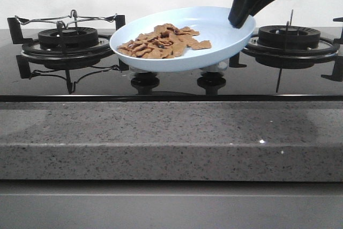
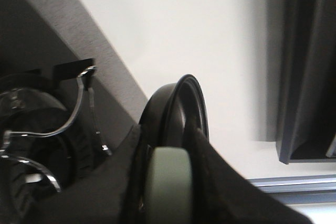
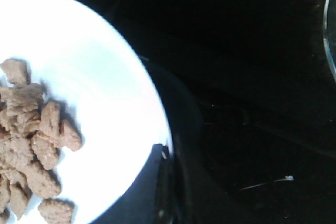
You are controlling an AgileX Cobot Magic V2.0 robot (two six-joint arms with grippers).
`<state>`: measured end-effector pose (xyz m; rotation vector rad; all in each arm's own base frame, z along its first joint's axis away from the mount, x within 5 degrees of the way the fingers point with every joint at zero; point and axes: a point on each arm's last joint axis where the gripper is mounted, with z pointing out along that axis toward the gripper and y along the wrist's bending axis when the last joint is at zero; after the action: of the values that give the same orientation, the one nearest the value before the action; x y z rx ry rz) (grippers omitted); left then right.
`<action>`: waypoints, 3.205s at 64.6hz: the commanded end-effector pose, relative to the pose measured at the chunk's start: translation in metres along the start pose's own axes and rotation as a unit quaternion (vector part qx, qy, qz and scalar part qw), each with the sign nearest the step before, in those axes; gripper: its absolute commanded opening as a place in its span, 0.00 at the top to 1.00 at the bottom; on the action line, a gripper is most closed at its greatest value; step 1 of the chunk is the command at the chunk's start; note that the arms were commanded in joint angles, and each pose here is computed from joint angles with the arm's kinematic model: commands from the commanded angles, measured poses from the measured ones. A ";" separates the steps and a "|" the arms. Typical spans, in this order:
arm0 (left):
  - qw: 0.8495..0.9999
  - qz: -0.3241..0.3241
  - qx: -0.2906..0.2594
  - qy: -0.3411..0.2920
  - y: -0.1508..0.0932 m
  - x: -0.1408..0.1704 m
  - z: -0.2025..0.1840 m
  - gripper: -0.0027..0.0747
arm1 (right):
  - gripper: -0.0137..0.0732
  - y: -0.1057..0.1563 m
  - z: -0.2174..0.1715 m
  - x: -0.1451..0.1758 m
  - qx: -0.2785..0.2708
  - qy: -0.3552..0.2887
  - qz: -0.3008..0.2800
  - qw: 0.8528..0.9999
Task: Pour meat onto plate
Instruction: 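Carry the empty pan back and lower it onto its burner with the left gripper, then release the pan handle and withdraw the left gripper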
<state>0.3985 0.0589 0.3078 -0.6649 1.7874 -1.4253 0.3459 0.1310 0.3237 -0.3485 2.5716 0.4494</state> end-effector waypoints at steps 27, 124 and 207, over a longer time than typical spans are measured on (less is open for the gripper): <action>1.000 0.026 -0.012 -0.004 -0.003 -0.008 -0.008 0.99 | 0.91 0.009 -0.025 -0.010 -0.014 -0.055 -0.005 0.998; 0.995 0.057 -0.034 0.073 0.005 0.005 -0.007 0.26 | 0.91 0.009 -0.025 -0.010 -0.014 -0.055 -0.005 0.998; 0.964 0.187 -0.057 0.183 -0.055 0.047 -0.042 0.99 | 0.91 0.009 -0.025 -0.010 -0.014 -0.055 -0.005 0.998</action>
<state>0.3520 0.0463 0.3147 -0.2143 2.2363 -1.2268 0.3459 0.1310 0.3237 -0.3485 2.5716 0.4494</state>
